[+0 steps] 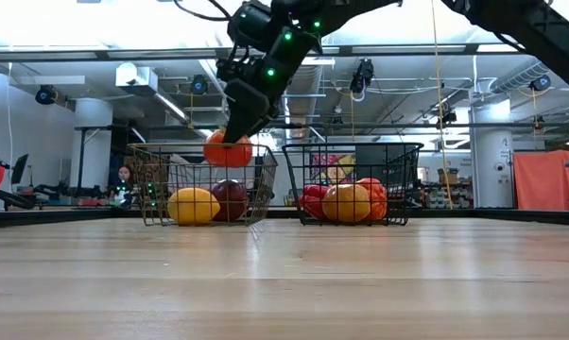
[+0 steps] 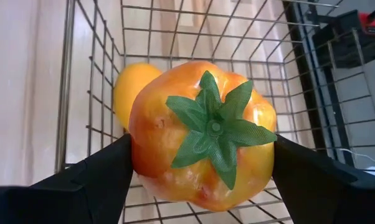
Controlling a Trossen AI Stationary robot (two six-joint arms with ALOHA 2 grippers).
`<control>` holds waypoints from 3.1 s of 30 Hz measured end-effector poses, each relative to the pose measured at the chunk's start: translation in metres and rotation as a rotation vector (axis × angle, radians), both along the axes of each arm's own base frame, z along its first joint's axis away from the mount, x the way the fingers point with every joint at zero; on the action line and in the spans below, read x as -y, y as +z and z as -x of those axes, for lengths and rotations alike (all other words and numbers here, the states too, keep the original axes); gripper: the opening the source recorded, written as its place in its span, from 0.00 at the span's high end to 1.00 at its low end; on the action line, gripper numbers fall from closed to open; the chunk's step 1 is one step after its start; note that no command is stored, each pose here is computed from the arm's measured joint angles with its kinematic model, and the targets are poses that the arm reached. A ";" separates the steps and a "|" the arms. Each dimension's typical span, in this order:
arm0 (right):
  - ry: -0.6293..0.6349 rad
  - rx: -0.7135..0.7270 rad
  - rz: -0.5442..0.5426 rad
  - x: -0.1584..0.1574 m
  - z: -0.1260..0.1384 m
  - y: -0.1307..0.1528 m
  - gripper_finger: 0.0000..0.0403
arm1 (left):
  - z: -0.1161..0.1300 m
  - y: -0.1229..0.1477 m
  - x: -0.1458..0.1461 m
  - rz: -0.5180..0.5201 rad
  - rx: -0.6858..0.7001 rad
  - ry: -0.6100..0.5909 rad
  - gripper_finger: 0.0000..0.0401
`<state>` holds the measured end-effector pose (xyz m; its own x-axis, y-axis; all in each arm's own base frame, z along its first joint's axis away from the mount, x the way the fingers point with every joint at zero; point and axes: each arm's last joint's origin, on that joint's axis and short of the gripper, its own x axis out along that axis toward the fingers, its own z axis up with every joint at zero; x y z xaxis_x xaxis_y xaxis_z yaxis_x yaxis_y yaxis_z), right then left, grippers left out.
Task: Sort produce into baskets
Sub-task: Put the orange tomato into the silver wire basket
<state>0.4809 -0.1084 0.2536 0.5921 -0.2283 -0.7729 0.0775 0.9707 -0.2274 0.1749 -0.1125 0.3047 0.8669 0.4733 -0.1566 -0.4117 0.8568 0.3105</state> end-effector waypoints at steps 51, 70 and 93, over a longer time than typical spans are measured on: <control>0.069 -0.038 -0.104 0.019 0.009 -0.023 0.09 | 0.000 -0.004 0.000 0.026 0.013 0.011 1.00; 0.072 -0.027 -0.114 0.019 0.008 -0.022 0.09 | 0.000 -0.004 0.000 0.029 0.015 0.011 1.00; 0.029 -0.002 -0.094 0.020 0.006 -0.020 0.08 | 0.000 -0.004 0.000 0.028 0.013 0.011 1.00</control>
<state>0.4749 -0.1288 0.2331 0.5958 -0.1378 -0.7912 0.0490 0.9896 -0.1354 0.1749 -0.1120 0.3002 0.8638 0.4781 -0.1589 -0.4246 0.8606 0.2812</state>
